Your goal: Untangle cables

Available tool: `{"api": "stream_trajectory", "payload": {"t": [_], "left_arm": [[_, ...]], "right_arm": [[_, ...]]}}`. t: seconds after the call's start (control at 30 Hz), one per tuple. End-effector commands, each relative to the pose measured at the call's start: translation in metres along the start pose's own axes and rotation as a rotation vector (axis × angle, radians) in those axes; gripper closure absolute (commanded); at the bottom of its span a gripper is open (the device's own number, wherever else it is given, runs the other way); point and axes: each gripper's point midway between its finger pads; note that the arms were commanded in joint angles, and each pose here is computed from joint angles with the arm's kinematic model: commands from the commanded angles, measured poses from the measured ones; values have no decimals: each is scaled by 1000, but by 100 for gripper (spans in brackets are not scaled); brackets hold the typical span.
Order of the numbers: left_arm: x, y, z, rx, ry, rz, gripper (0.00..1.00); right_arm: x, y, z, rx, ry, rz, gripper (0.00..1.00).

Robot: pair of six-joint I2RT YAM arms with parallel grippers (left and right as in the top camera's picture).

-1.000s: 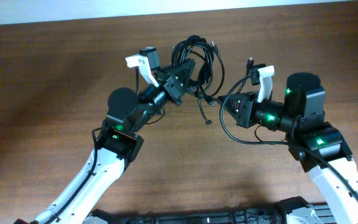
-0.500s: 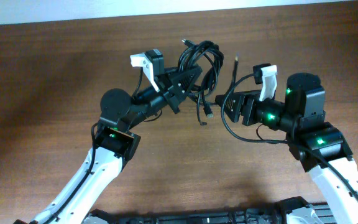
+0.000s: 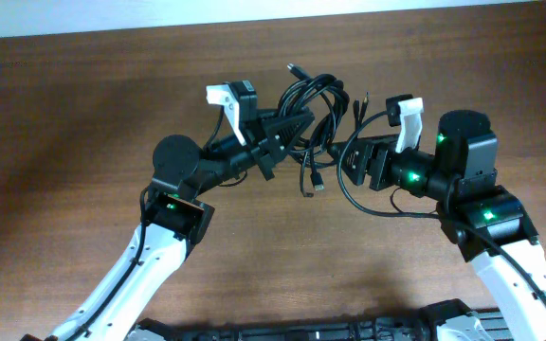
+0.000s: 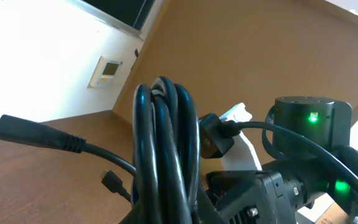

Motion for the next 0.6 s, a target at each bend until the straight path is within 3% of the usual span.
{"api": "stream_trajectory", "payload": {"t": [0.0,0.57], "left_arm": [[-16,2,0,20,-62,47,100],[-50,6,-3,18,-211,144,100]], "right_arm": [[3,5,-2,-15,3,-10,30],[-24,-2,-2,-2,-138,25,30]]}}
Point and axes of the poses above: each gripper's point midway between its finger pads, its own z axis out along the fingers, its own x axis along the line the jaws close on, y = z × x, and after that the axes turned 8 degrees about -z, right-handed
